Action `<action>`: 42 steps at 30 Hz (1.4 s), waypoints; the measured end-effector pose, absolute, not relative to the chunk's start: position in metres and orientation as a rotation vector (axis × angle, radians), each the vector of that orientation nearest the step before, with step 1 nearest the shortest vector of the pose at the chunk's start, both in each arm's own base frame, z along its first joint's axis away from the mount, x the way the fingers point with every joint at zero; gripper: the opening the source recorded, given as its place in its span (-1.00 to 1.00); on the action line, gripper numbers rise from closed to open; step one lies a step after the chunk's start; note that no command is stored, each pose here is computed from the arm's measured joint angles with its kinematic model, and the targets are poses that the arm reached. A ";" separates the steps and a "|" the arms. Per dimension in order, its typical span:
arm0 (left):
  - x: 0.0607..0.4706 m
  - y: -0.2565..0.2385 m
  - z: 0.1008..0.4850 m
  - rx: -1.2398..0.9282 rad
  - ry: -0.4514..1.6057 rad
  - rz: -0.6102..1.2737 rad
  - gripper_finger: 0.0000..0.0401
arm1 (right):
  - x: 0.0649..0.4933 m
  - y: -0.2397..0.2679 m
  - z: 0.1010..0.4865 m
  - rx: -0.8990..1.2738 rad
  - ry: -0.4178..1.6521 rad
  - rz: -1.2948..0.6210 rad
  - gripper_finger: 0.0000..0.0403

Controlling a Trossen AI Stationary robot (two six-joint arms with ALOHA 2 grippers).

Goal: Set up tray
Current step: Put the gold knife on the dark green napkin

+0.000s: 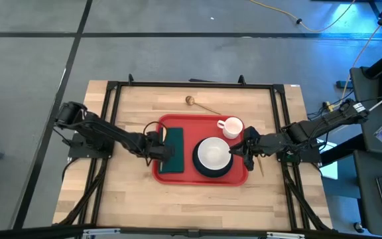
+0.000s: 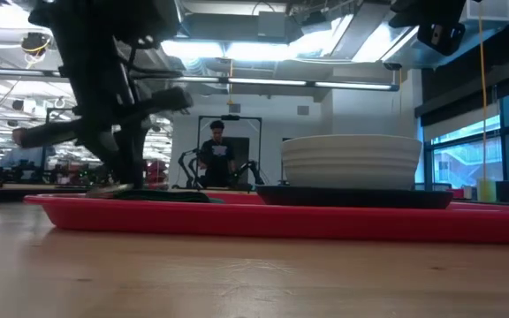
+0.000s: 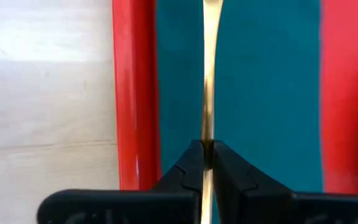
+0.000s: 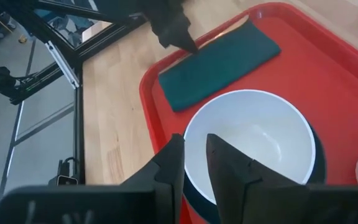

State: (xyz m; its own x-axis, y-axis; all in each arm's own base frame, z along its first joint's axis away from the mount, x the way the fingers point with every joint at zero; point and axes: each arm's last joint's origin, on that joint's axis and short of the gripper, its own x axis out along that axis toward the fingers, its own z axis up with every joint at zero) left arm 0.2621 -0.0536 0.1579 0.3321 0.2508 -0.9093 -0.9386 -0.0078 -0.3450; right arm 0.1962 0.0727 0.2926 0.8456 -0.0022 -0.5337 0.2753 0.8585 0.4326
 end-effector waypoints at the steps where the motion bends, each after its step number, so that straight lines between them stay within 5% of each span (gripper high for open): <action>1: 0.263 -0.054 0.155 -1.209 0.758 1.097 -0.96 | 0.196 0.073 0.293 0.523 0.549 -0.153 -0.65; 42: 0.270 -0.048 0.164 -1.392 0.561 1.132 -0.94 | 0.196 0.074 0.291 0.523 0.568 -0.130 -0.65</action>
